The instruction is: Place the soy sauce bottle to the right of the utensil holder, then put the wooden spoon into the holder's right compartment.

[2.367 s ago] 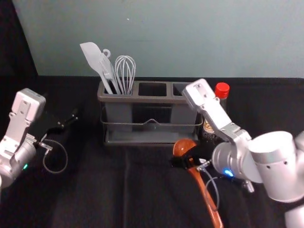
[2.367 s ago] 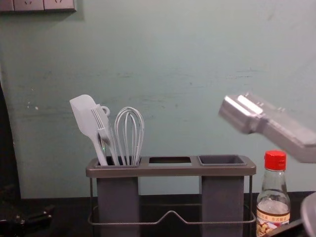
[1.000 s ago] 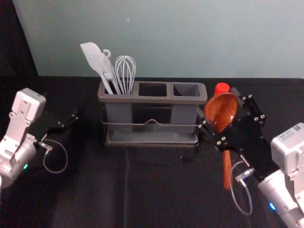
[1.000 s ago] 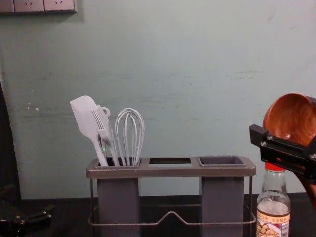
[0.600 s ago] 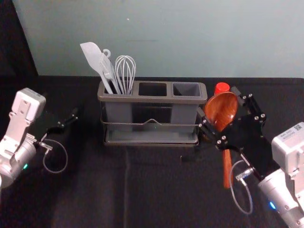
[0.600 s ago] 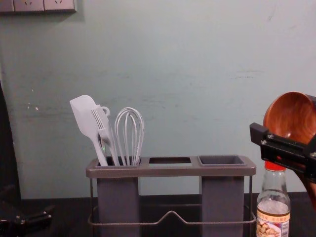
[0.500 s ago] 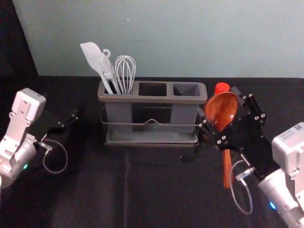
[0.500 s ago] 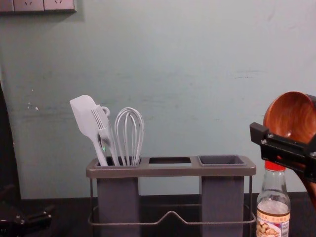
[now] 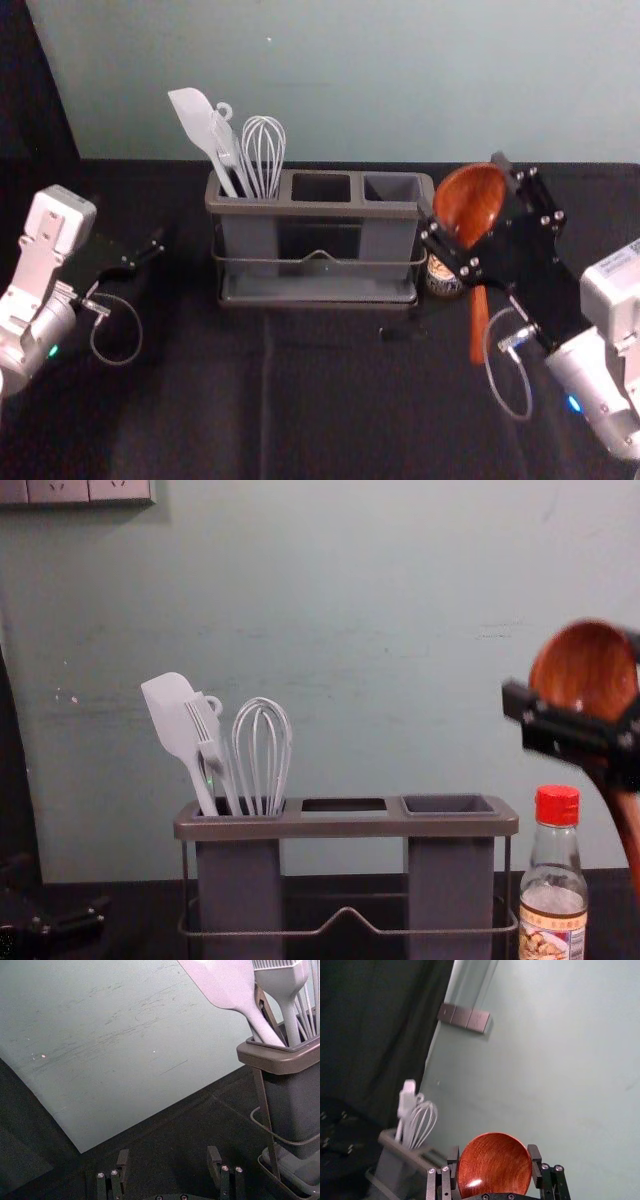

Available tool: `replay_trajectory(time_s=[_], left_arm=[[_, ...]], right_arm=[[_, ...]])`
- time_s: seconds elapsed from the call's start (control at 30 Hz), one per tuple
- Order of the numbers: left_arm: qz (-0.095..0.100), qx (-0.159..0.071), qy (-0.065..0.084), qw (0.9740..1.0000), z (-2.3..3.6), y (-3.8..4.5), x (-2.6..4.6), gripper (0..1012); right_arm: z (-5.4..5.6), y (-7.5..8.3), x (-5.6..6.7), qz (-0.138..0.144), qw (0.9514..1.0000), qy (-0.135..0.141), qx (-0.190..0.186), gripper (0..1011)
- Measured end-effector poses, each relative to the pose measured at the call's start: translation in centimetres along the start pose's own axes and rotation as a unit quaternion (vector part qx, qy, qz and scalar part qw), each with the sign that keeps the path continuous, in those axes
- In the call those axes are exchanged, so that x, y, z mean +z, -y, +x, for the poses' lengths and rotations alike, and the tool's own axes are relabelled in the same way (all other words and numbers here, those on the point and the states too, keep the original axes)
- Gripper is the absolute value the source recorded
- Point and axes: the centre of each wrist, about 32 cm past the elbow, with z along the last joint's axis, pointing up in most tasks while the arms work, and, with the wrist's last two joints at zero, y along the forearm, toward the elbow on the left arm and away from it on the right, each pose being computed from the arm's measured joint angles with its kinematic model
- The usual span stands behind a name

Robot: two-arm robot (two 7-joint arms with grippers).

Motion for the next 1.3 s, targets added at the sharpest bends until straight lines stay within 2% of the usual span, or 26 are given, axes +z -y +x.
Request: replay_trajectory(time_s=[0.07, 0.17, 0.37, 0.73, 1.0, 1.17, 1.3], left_arm=[[0.0, 0.0, 0.0, 1.0, 0.0, 0.0, 0.0, 1000], [0.0, 0.0, 0.0, 1.0, 0.0, 0.0, 0.0, 1000], [0.0, 0.0, 0.0, 1.0, 0.0, 0.0, 0.0, 1000], [0.0, 0.0, 0.0, 1.0, 0.0, 0.0, 0.0, 1000], [0.0, 0.0, 0.0, 1.0, 0.0, 0.0, 0.0, 1000], [0.0, 0.0, 0.0, 1.0, 0.0, 0.0, 0.0, 1000], [0.0, 0.0, 0.0, 1.0, 0.0, 0.0, 0.0, 1000]], right_arm=[[0.3, -0.6, 0.0, 0.01, 0.9999, 0.004, -0.001, 838], [1.2, -2.3, 0.1, 0.037, 0.9992, 0.009, 0.006, 838], [3.2, -6.5, -0.1, 0.097, 0.9946, 0.015, 0.034, 838], [5.2, -11.0, -0.8, 0.15, 0.9873, 0.011, 0.05, 838], [5.3, -12.9, -2.5, 0.188, 0.9814, 0.002, 0.037, 838], [4.7, -13.7, -3.9, 0.218, 0.9758, -0.015, 0.014, 838], [4.2, -14.0, -4.8, 0.229, 0.973, -0.024, 0.002, 838]])
